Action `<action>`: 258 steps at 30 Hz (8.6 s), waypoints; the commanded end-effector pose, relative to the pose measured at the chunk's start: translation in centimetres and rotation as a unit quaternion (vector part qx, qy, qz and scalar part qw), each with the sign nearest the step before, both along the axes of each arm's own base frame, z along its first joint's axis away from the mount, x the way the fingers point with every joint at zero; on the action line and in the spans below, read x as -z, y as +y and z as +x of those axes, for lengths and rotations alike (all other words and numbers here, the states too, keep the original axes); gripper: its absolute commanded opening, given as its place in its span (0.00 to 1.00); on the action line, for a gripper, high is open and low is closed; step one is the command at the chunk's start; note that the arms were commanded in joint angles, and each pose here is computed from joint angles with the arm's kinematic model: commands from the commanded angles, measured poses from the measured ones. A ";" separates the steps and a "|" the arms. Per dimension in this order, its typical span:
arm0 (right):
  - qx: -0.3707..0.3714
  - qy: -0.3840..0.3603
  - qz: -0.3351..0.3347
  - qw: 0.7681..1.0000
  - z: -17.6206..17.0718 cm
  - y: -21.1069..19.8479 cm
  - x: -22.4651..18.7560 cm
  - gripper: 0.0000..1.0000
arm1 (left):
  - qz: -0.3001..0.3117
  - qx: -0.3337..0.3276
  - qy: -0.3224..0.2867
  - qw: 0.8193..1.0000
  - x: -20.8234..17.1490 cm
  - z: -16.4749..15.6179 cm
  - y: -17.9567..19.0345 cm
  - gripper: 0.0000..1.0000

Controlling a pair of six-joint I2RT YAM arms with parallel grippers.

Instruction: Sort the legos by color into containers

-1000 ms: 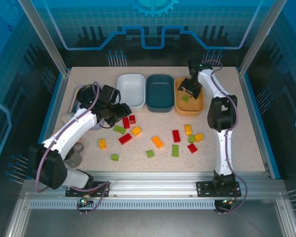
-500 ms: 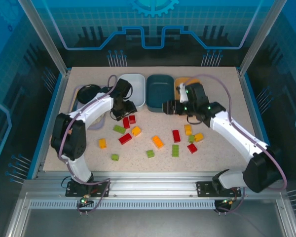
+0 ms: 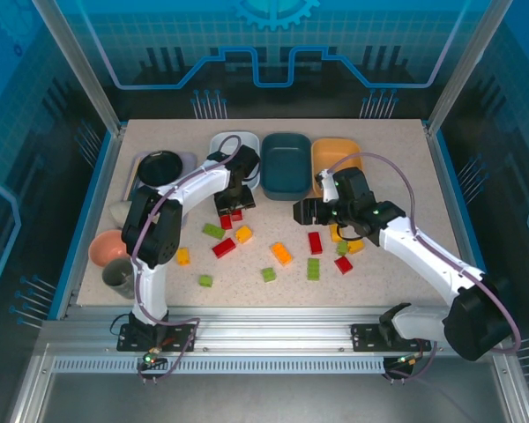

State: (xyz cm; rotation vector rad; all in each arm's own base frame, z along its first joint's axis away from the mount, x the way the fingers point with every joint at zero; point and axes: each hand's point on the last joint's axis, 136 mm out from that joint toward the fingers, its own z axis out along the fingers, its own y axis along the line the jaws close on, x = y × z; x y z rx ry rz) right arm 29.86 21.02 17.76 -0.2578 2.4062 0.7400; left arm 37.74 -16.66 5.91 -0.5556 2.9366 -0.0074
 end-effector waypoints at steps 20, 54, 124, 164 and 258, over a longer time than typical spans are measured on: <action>-0.017 0.017 0.010 1.000 0.2 1.3 -0.1 0.74 | 0.022 0.036 0.001 0.999 1.7 1.1 -0.2 0.39; 0.092 0.044 -0.062 0.993 0.6 -3.2 -0.6 0.74 | -0.016 -0.060 -0.096 0.993 -3.4 15.4 5.3 0.36; 0.176 0.155 -0.127 0.964 14.2 0.6 6.5 0.22 | -0.180 -0.077 -0.209 0.958 -15.6 -3.8 5.4 0.85; -0.009 0.027 0.010 1.000 3.6 4.7 -1.3 0.74 | -0.031 0.009 -0.022 0.999 0.8 0.5 3.6 0.64; 0.175 0.343 -0.202 0.900 -4.7 -11.8 15.5 0.41 | -0.264 0.062 -0.194 0.943 -11.9 -9.6 -5.2 0.82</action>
